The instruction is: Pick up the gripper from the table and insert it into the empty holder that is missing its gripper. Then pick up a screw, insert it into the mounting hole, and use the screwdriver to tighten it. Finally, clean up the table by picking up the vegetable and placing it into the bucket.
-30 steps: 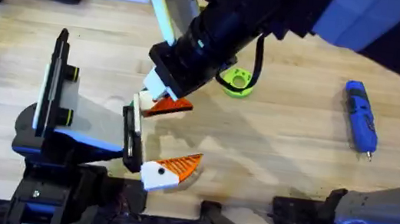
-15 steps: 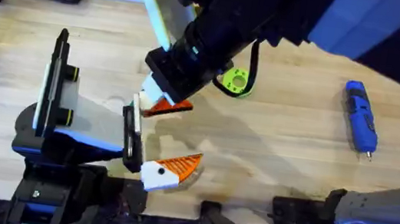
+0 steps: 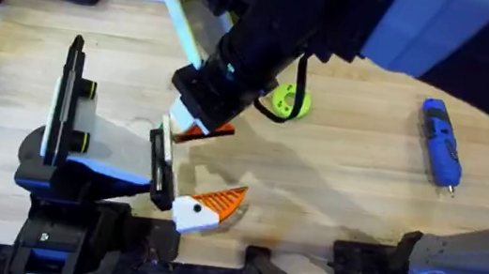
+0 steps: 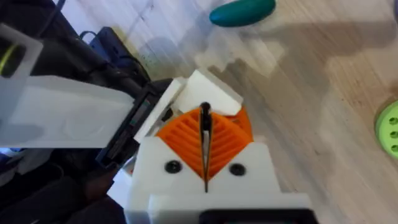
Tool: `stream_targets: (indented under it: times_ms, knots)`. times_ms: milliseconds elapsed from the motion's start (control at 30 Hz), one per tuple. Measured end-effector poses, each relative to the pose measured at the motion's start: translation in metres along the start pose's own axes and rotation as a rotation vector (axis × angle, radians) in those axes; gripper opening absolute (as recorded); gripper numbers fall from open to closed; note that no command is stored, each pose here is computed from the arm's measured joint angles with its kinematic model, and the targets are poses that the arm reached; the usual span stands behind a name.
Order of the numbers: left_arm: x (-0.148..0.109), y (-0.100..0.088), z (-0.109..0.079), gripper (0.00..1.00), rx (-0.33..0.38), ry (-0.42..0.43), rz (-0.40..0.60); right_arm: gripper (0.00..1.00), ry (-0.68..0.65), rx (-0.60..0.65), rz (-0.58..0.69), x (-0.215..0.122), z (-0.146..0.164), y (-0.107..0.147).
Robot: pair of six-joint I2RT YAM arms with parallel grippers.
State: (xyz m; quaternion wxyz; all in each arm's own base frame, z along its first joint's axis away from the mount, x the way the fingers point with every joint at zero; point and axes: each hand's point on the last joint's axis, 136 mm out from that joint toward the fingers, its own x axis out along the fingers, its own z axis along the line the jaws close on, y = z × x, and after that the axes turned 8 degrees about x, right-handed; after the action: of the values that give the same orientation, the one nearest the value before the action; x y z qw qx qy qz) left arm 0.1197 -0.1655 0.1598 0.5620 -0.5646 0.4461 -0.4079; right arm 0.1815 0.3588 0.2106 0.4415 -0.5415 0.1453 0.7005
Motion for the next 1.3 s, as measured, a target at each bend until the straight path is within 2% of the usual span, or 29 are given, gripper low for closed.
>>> stream_targets:
  times_ms: [367,1300]
  knots:
    - [0.0,0.0,0.0,0.985,0.001,0.001,0.0,0.006,-0.011,-0.018,-0.039,0.0,0.005,-0.009]
    - [0.0,0.0,-0.001,0.985,0.0,0.004,0.0,0.006,0.011,-0.034,-0.051,0.002,0.007,-0.01]
